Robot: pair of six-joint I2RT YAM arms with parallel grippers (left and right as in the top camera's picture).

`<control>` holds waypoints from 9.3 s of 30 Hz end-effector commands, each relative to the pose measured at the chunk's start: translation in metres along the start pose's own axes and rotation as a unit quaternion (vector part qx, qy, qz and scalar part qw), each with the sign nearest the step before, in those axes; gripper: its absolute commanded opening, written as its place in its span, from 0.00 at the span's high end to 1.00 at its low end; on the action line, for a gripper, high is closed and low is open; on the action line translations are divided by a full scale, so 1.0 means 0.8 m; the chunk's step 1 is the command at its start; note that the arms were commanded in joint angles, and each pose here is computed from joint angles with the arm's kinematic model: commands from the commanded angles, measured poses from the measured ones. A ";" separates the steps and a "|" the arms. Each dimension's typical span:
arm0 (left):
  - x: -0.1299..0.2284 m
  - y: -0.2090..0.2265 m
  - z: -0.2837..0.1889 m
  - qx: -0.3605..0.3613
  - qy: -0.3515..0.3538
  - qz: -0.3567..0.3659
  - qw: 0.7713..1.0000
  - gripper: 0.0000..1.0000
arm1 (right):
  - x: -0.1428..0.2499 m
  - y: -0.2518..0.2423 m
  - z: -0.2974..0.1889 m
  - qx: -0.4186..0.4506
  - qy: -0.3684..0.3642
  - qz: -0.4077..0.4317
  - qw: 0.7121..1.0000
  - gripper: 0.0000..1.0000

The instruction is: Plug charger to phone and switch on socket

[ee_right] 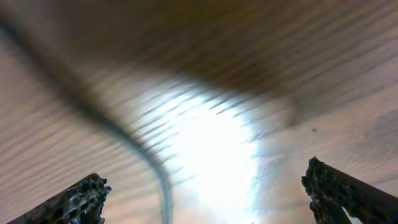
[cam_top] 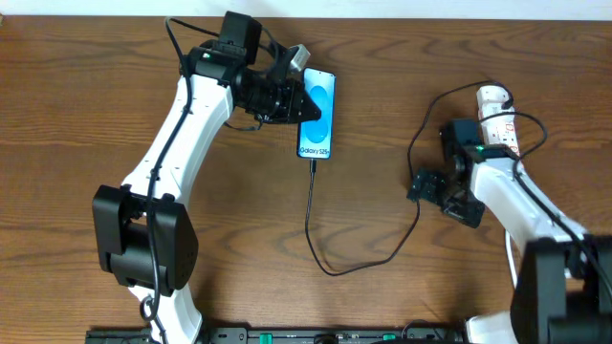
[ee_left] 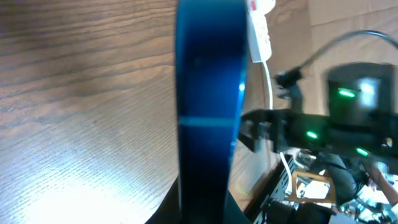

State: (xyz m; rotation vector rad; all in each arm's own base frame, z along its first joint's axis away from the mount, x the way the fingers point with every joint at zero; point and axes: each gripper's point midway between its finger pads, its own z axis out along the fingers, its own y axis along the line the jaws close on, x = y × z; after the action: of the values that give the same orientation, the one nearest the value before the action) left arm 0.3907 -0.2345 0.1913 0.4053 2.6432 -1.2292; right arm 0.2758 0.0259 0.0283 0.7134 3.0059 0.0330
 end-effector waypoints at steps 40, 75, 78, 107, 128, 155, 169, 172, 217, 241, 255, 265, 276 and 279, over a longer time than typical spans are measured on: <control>0.062 0.095 0.147 -0.012 0.131 -0.147 0.980 0.93 | -0.002 0.053 -0.110 -0.164 -0.094 -0.071 0.979 0.01; 0.071 0.125 0.157 -0.063 0.127 -0.140 0.980 0.93 | 0.001 0.055 -0.110 -0.171 -0.087 -0.065 0.979 0.01; 0.072 0.126 0.158 -0.063 0.126 -0.139 0.980 0.92 | 0.001 0.055 -0.110 -0.171 -0.087 -0.065 0.979 0.01; 0.072 0.147 0.156 -0.110 0.120 -0.132 0.978 0.54 | 0.002 0.054 -0.110 -0.170 -0.084 -0.065 0.980 0.01; 0.073 0.168 0.140 -0.157 0.117 -0.139 0.971 0.11 | 0.002 0.054 -0.109 -0.170 -0.086 -0.065 0.980 0.01; 0.007 0.129 -0.093 -0.412 -0.101 -0.099 0.900 0.09 | -0.069 0.002 -0.149 -0.025 -0.087 -0.003 0.996 0.01; 0.008 0.127 -0.090 -0.407 -0.100 -0.102 0.902 0.09 | -0.199 -0.073 -0.145 -0.008 -0.188 0.168 0.968 0.01; 0.008 0.127 -0.090 -0.407 -0.100 -0.102 0.902 0.09 | -0.211 -0.099 -0.137 -0.005 -0.188 0.212 0.959 0.01; 0.008 0.127 -0.090 -0.407 -0.100 -0.103 0.902 0.09 | -0.290 -0.174 -0.010 -0.018 -0.166 0.343 0.924 0.01; 0.008 0.127 -0.090 -0.407 -0.100 -0.103 0.902 0.09 | -0.287 -0.163 0.030 -0.033 -0.133 0.336 0.932 0.01; 0.008 0.127 -0.090 -0.407 -0.100 -0.102 0.902 0.09 | -0.280 -0.141 0.041 -0.074 -0.101 0.318 0.940 0.01; 0.008 0.127 -0.090 -0.407 -0.100 -0.103 0.902 0.09 | -0.269 -0.141 0.043 -0.068 -0.084 0.319 0.942 0.01; 0.008 0.127 -0.090 -0.407 -0.100 -0.102 0.902 0.09 | -0.261 -0.133 0.044 -0.074 -0.069 0.313 0.944 0.01; 0.008 0.127 -0.090 -0.407 -0.100 -0.103 0.902 0.09 | -0.260 -0.129 0.045 -0.074 -0.067 0.309 0.946 0.01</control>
State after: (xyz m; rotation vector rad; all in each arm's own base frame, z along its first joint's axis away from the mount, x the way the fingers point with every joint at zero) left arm 0.4140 -0.1186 0.1661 -0.1297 2.7439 -0.1292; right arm 0.4202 -0.1820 0.0133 1.5588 2.4013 0.1585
